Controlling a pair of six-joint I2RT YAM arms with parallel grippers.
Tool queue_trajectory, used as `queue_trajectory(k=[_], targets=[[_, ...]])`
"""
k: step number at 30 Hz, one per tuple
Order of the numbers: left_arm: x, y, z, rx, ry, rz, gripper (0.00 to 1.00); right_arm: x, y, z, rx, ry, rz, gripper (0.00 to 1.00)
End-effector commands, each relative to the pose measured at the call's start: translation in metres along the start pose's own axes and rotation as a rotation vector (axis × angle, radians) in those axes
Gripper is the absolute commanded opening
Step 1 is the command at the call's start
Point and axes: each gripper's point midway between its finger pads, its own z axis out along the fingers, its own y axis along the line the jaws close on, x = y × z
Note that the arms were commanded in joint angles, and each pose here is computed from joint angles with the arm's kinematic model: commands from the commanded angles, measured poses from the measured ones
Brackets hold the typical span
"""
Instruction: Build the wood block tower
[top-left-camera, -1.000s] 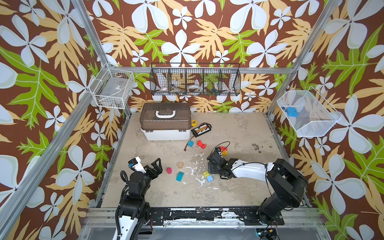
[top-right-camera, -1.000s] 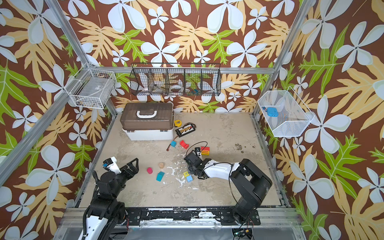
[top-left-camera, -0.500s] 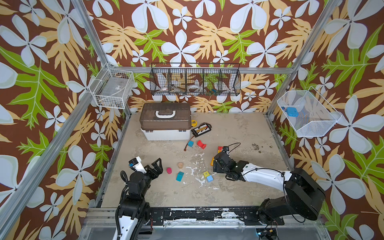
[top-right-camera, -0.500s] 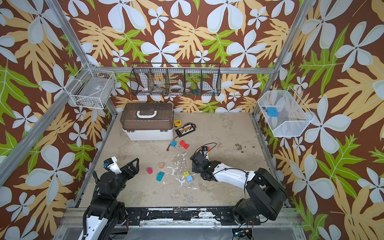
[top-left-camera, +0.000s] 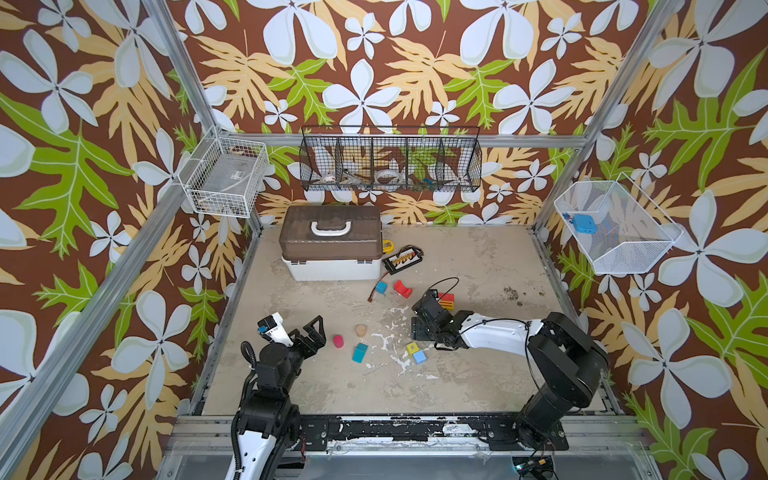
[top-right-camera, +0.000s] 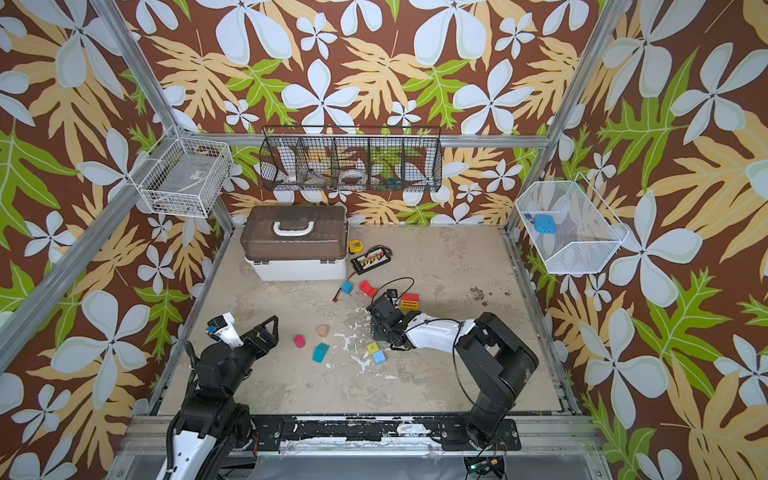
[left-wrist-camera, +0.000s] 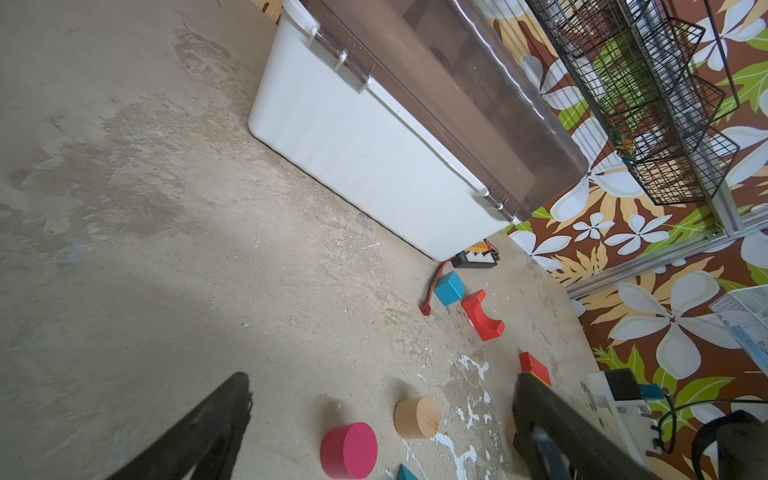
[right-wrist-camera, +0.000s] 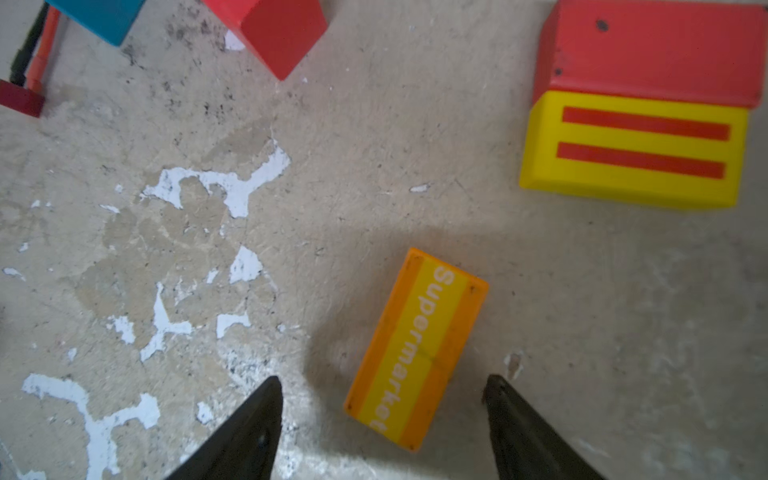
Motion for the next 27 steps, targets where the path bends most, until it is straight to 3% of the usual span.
queue_trajectory(k=[1, 7, 19, 27], targets=[[-0.002, -0.002, 0.001, 0.009, -0.009, 0.008, 1.00, 0.001, 0.002, 0.004, 0.008, 0.013, -0.019, 0.76], [-0.004, -0.002, 0.000, 0.008, -0.018, 0.008, 1.00, -0.002, -0.003, 0.006, 0.051, 0.006, -0.031, 0.70], [-0.003, -0.002, 0.001, 0.008, -0.011, 0.008, 1.00, -0.003, -0.012, 0.010, 0.110, 0.004, -0.045, 0.47], [-0.002, -0.003, 0.001, 0.014, -0.008, 0.008, 1.00, -0.004, -0.017, 0.011, 0.140, -0.006, -0.051, 0.43]])
